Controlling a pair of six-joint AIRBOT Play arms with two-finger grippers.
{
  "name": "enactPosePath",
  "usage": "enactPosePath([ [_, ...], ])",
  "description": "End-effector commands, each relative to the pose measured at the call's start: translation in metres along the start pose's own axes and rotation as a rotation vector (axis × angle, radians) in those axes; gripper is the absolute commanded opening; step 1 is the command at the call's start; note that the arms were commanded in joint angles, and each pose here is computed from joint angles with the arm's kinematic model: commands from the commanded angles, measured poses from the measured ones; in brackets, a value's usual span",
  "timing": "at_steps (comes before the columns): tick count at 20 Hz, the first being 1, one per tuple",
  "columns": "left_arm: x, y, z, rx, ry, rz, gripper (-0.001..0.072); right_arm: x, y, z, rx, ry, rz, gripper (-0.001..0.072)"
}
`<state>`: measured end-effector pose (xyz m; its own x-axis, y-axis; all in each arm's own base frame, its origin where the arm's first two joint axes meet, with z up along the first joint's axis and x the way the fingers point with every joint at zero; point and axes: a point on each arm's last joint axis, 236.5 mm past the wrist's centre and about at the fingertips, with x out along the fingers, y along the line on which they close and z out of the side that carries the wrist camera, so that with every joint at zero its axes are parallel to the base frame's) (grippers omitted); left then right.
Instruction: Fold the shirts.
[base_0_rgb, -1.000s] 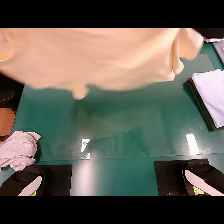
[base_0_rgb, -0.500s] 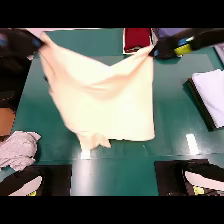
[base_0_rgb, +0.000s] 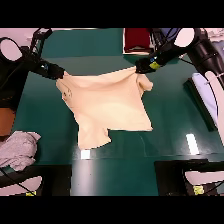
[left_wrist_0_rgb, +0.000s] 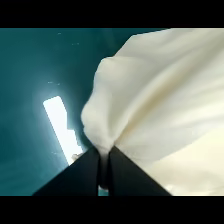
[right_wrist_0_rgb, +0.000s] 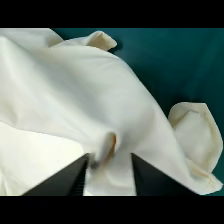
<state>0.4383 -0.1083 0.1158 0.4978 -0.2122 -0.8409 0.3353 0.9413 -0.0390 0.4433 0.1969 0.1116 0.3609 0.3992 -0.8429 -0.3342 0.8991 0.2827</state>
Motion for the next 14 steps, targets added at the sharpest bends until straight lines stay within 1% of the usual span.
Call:
enactPosePath([
  [1, 0.006, 0.013, -0.005, 0.014, 0.025, 0.047, 0.0031, 0.005, -0.007, -0.005, -0.005, 0.024, -0.010, 0.0440],
  [4, 0.006, 0.013, -0.008, 0.013, 0.036, 0.046, 0.0031, -0.001, -0.027, -0.016, -0.008, 0.074, -0.028, 0.0452],
  [6, 0.006, 0.013, -0.009, 0.013, 0.038, 0.046, 0.0030, -0.001, -0.053, -0.028, 0.029, 0.114, -0.046, 0.0452],
  [10, 0.006, 0.012, -0.008, 0.011, 0.035, 0.043, 0.0031, 0.026, -0.102, -0.060, 0.076, 0.165, -0.073, 0.0459],
  [13, 0.006, 0.011, -0.007, 0.006, 0.030, 0.038, 0.0031, 0.050, -0.126, -0.064, 0.113, 0.102, -0.099, 0.0459],
  [14, 0.006, 0.011, -0.007, -0.002, 0.030, 0.039, 0.0030, 0.056, -0.123, -0.061, 0.119, 0.075, -0.080, 0.0459],
])
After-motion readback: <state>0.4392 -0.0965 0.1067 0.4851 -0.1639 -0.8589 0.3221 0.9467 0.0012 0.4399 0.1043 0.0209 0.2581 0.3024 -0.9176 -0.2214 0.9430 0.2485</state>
